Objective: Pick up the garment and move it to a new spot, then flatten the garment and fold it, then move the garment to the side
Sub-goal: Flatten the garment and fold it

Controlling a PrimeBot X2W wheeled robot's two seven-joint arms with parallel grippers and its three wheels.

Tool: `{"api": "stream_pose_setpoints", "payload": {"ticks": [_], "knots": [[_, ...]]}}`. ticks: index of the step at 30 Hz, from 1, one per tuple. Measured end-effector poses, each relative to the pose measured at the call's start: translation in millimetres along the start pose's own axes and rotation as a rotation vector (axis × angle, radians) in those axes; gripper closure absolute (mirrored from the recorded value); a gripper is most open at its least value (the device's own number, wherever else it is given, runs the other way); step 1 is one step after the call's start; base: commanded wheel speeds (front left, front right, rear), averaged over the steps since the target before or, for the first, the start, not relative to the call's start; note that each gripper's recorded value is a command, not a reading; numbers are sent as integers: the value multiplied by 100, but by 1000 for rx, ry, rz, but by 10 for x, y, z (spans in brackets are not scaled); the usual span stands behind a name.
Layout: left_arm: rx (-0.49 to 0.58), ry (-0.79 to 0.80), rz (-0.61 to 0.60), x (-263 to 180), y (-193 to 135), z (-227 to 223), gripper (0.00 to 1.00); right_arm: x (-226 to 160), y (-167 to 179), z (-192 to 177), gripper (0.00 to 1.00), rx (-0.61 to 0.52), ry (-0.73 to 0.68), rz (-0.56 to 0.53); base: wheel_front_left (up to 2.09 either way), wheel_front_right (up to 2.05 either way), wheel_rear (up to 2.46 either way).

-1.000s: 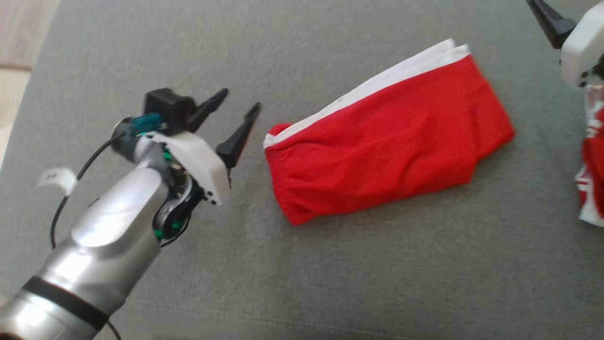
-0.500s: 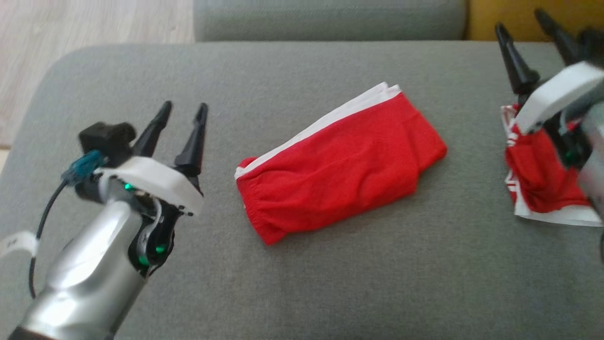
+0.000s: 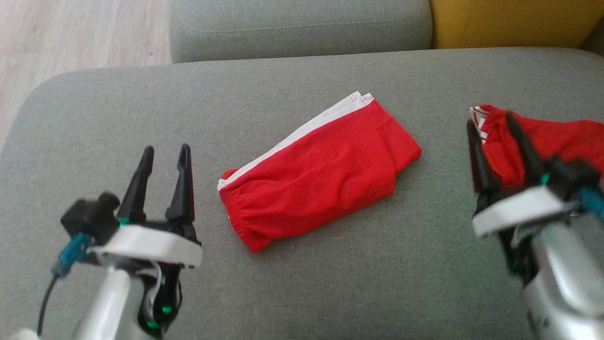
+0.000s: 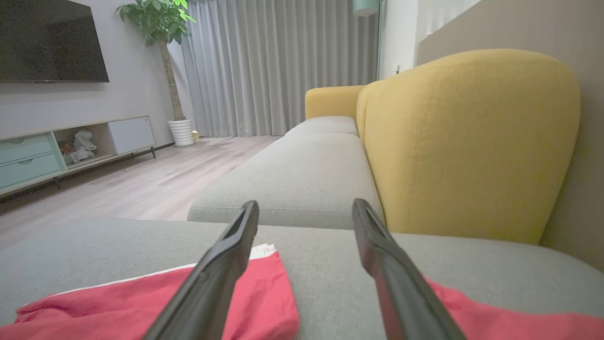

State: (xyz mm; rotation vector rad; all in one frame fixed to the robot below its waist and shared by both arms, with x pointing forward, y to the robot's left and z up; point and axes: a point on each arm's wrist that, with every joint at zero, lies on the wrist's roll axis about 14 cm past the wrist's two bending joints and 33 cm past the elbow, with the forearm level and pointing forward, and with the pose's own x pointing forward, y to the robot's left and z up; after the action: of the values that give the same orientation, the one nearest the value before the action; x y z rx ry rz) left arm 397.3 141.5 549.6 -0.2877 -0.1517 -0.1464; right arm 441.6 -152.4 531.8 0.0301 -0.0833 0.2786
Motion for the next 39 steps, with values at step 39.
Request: {"api": "stream_pose_setpoints", "payload": {"ticks": [39], "knots": [[-4,129,106,-333,294,-524,0,75,442,-1290,0,626,471,-122,0,0,0]]}}
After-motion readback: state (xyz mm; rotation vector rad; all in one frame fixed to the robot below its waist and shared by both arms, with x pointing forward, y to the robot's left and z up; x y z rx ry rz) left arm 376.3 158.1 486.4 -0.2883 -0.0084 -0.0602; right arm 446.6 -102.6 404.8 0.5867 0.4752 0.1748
